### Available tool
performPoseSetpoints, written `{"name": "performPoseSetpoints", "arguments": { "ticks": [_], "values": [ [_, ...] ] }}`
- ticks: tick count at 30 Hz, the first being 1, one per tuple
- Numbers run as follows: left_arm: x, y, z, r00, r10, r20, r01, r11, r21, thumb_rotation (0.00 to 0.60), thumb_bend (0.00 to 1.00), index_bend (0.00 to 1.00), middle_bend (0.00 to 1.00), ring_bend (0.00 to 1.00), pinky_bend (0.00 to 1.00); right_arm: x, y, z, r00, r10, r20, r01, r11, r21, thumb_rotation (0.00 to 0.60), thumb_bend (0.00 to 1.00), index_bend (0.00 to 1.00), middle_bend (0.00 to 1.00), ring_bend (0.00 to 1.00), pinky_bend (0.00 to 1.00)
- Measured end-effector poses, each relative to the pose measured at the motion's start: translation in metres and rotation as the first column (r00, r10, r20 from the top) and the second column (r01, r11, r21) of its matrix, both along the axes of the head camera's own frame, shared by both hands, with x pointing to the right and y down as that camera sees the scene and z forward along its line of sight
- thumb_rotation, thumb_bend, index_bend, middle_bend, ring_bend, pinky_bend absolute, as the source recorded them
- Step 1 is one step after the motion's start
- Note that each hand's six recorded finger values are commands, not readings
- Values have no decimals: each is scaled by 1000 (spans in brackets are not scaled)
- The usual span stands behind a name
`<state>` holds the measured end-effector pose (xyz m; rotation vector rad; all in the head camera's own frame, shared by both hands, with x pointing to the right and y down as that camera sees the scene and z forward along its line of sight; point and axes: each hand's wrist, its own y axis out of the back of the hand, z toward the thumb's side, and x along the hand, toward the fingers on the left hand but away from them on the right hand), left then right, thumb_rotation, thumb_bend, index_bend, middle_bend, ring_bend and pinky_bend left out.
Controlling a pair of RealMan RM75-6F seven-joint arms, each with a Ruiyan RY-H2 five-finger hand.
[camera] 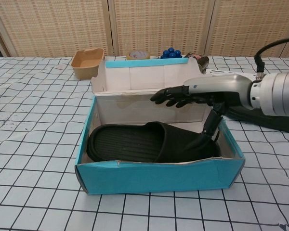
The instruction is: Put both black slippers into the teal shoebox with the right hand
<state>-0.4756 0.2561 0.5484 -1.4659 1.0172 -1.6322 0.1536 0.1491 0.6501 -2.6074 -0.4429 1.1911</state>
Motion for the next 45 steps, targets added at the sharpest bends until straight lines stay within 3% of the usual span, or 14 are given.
{"name": "performPoseSetpoints", "arguments": {
  "ticks": [5,8,13,17,21,27,30,39,45],
  "values": [
    [-1,0,0,1000,-3,0,3,1000,0,600,490,350,219,244,479,17,-22,-22,998,58,16,-60,992,113,600,0,0,0,0,3],
    [-1,0,0,1000,-6,1,6,1000,0,600,490,350,219,244,479,33,-34,-36,997,79,-2,-77,971,226,600,0,0,0,0,3],
    [0,0,1,1000,-4,7,4,1000,-2,600,489,350,219,244,479,68,-38,-42,987,44,-156,16,931,364,600,0,0,0,0,1],
    [1,1,2,1000,-3,10,3,1000,-8,600,489,350,219,244,479,110,-37,-36,942,53,-331,99,900,424,600,0,0,0,0,0],
    [0,1,3,1000,-7,12,7,1000,-13,600,489,350,219,244,479,155,-39,-27,885,112,-452,110,893,436,600,0,0,0,0,0],
    [0,1,6,1000,-7,18,7,1000,-25,600,490,350,218,245,479,202,-52,-11,831,191,-522,89,881,464,600,0,0,0,0,0],
    [1,1,6,1000,-6,19,6,1000,-27,600,490,350,219,244,479,217,-56,3,814,216,-540,69,886,458,600,0,0,0,0,0],
    [-1,1,4,1000,-10,15,10,1000,-20,600,490,350,219,244,479,235,-60,44,787,248,-565,19,906,424,600,0,0,0,0,0],
    [0,1,5,1000,-8,17,8,1000,-24,600,490,350,219,245,479,233,-54,64,794,240,-559,-20,928,371,600,0,0,0,0,0]
  ]
}}
